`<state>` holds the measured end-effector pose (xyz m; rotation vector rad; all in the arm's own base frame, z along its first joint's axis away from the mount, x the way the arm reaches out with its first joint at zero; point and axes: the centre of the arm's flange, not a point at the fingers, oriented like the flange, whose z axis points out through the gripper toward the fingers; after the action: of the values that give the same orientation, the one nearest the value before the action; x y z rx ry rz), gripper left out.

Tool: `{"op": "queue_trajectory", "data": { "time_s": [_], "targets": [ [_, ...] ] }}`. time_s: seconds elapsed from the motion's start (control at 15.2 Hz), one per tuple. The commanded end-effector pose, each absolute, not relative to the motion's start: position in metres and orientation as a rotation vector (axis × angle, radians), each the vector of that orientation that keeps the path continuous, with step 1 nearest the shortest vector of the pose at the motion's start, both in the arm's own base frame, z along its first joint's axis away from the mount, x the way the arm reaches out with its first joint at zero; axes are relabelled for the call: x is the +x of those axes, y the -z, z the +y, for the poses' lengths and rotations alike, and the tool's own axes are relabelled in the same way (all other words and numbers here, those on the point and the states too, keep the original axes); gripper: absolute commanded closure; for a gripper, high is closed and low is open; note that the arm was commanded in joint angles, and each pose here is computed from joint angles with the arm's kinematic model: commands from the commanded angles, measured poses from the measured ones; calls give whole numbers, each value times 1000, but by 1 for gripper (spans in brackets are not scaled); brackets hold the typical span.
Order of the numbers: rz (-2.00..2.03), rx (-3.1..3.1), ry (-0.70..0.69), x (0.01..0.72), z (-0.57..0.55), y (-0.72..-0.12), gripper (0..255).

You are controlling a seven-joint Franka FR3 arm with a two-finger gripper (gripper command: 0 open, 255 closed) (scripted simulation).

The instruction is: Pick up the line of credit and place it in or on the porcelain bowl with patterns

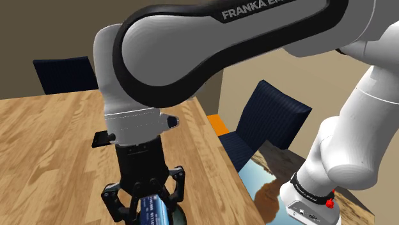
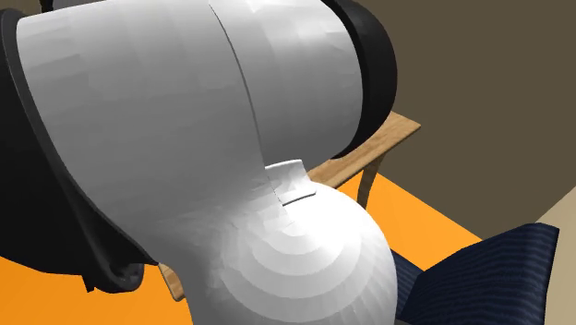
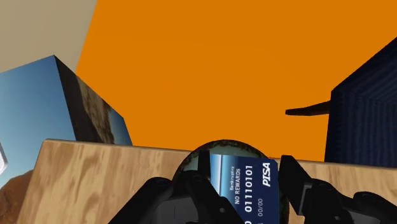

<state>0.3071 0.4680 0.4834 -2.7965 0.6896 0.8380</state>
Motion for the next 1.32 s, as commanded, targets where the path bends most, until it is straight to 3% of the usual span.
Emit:
{"op": "queue_trajectory", "data": {
  "time_s": [0.0,1.25],
  "targets": [
    [692,-2795,-839,303,473,-476,255],
    [692,-2795,-839,303,473,-398,255]
  ]
}}
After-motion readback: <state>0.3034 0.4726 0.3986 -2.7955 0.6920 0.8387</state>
